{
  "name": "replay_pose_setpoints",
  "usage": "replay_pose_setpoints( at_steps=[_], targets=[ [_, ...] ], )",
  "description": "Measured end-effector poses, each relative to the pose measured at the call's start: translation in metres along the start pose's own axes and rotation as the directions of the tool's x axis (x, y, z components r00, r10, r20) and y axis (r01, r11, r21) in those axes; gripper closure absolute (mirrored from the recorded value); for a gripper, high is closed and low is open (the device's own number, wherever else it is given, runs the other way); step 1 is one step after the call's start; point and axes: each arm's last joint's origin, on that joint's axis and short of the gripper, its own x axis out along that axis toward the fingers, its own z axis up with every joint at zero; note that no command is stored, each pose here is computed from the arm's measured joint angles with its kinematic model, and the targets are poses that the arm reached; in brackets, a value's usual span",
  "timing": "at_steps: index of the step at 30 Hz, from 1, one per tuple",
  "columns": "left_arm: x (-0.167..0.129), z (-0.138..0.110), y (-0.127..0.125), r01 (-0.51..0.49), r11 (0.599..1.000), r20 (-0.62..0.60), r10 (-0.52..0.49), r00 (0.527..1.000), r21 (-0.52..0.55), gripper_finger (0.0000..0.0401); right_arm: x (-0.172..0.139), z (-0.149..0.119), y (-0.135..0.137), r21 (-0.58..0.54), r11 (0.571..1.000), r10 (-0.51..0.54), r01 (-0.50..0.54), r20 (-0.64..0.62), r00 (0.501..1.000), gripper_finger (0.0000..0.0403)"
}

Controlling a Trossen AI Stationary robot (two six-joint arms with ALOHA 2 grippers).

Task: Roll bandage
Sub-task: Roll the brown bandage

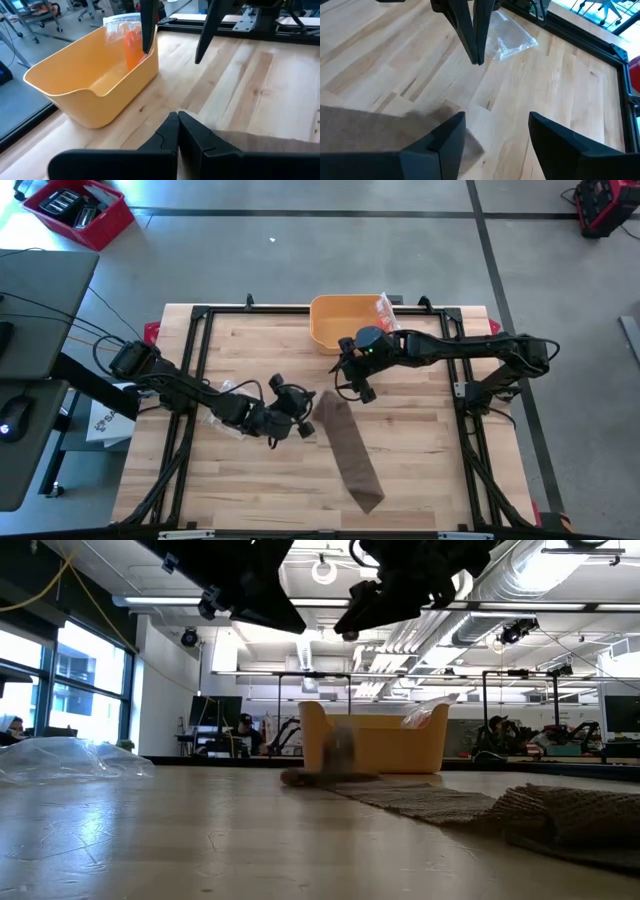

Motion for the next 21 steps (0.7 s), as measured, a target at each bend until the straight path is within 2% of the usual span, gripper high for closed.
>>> replay_pose_setpoints(
  at_steps=[5,9,12,18,21],
  targets=[
    [0.000,-0.004,0.002,-0.014,1.000,-0.026,0.014,1.000,0.002,0.0400,-0.002,-0.002,0.004,0.024,0.999,0.025,-0.024,-0.031,0.999,0.0197],
    [0.000,-0.012,0.004,-0.007,1.000,-0.094,0.005,0.996,-0.026,0.0401,-0.004,-0.007,0.025,0.027,0.991,0.131,-0.129,-0.070,0.989,0.0197],
    [-0.001,-0.015,0.003,0.053,0.998,-0.139,-0.056,0.989,-0.024,0.0401,-0.004,-0.025,0.052,0.026,0.970,0.243,-0.241,-0.083,0.967,0.0202],
    [-0.004,-0.017,-0.003,0.202,0.978,-0.204,-0.208,0.957,-0.051,0.0401,0.016,-0.056,0.112,-0.011,0.936,0.349,-0.352,-0.119,0.930,0.0208],
    [-0.002,-0.019,-0.007,0.280,0.957,-0.241,-0.291,0.926,-0.079,0.0401,0.033,-0.062,0.127,-0.074,0.954,0.281,-0.290,-0.113,0.953,0.0208]
  ],
)
